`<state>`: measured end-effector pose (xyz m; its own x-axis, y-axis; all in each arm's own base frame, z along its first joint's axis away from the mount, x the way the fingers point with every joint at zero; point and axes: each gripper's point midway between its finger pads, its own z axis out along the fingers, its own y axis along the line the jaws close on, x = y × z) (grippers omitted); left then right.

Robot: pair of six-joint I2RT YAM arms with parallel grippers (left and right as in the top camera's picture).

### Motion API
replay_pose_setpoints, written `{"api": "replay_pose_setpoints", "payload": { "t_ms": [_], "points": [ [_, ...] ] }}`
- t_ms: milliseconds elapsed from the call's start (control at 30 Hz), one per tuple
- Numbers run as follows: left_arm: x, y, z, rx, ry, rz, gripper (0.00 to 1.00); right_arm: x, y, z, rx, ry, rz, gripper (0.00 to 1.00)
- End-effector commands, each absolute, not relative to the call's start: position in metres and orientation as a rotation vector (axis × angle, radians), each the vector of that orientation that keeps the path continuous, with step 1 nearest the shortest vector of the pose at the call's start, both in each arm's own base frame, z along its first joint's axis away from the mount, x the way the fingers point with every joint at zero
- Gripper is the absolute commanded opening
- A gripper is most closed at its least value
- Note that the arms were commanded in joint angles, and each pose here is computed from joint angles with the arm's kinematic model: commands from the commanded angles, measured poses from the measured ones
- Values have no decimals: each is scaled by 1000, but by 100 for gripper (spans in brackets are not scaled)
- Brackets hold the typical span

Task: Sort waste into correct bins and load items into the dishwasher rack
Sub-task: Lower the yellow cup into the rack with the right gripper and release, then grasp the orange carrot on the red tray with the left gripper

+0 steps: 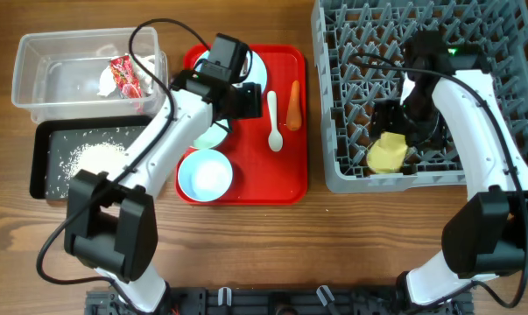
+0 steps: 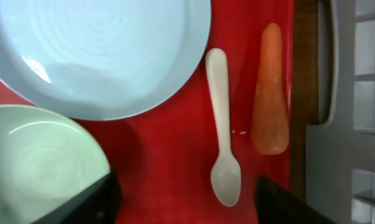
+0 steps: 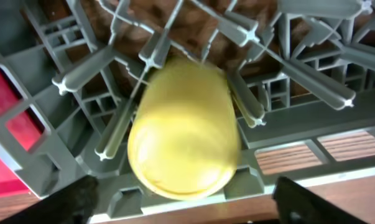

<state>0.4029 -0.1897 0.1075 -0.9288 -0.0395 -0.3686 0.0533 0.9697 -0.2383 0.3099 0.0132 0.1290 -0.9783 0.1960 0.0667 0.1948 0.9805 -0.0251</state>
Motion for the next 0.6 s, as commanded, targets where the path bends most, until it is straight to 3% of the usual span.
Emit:
{"api": "replay_pose_setpoints", "payload": {
  "t_ms": [0, 133, 367, 567],
  "points": [
    [404, -194, 116, 44, 2701, -304, 80, 316, 18, 122, -293, -3064, -8, 97],
    [404, -209, 119, 137, 2660, -289, 83, 329, 30, 130, -298, -3109, -130, 97],
    [415, -240, 132, 317, 2477, -97, 89, 347, 35, 190, -294, -3280, -198, 98],
    [433, -270, 73, 422, 2486, -152, 90, 346, 35, 224, -335, -3399, -242, 98]
  ]
}}
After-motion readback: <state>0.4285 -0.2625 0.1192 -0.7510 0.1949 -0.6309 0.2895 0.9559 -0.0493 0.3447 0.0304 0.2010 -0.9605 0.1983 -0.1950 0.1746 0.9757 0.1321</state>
